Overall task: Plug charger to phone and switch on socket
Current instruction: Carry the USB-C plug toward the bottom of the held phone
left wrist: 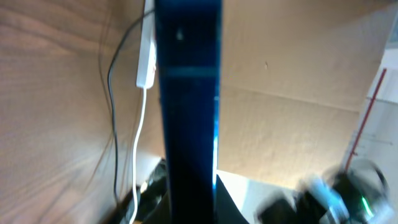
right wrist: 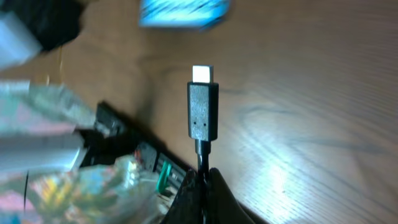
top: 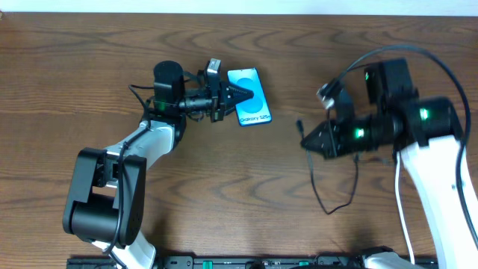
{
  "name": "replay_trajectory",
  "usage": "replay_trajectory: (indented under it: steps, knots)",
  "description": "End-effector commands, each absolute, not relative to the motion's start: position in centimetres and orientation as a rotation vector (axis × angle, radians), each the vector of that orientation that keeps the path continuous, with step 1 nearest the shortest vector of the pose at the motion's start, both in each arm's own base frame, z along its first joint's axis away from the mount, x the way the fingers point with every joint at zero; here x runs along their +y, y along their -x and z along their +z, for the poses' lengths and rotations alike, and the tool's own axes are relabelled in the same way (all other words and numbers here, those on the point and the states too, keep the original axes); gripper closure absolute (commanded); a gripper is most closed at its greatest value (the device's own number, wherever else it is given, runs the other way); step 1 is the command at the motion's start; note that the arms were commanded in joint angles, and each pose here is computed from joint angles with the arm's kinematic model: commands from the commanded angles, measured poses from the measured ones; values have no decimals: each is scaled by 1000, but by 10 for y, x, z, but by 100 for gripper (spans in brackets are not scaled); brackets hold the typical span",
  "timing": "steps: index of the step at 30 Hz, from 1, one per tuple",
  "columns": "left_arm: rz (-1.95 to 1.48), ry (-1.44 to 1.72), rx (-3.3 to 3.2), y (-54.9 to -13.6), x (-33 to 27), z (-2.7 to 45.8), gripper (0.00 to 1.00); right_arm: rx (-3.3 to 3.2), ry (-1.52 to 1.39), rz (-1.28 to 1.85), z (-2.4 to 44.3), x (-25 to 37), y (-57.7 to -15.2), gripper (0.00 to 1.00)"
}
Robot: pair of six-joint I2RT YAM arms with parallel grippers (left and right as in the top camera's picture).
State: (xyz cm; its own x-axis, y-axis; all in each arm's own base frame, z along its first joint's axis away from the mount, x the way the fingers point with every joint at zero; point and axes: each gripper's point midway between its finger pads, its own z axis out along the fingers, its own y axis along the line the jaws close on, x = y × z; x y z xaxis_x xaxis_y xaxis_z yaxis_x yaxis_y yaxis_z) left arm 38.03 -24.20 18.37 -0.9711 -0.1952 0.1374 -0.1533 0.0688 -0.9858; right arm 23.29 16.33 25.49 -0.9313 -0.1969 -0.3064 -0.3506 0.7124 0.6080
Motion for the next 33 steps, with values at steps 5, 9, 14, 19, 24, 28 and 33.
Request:
replay_trajectory:
  steps: [5,9,14,19,24,28,33]
  knots:
    - [-2035,254,2103,-396,-247,217,92,2582,431,1148,249,197,-208,99]
    - [-2045,219,2064,-396,-247,226,93,2630,364,1144,215,209,-210,99]
    - [-2047,192,2068,-394,-247,226,93,2681,335,1004,190,210,-217,99]
    - [-2049,116,2075,-388,-249,226,93,2668,315,951,186,211,-228,99]
    - [-2049,87,2076,-385,-249,226,93,2612,319,967,192,216,-239,99]
    - [-2049,86,2077,-385,-249,226,93,2585,342,967,194,219,-243,99]
    - [-2050,85,2078,-385,-250,226,93,2592,420,936,186,224,-241,99]
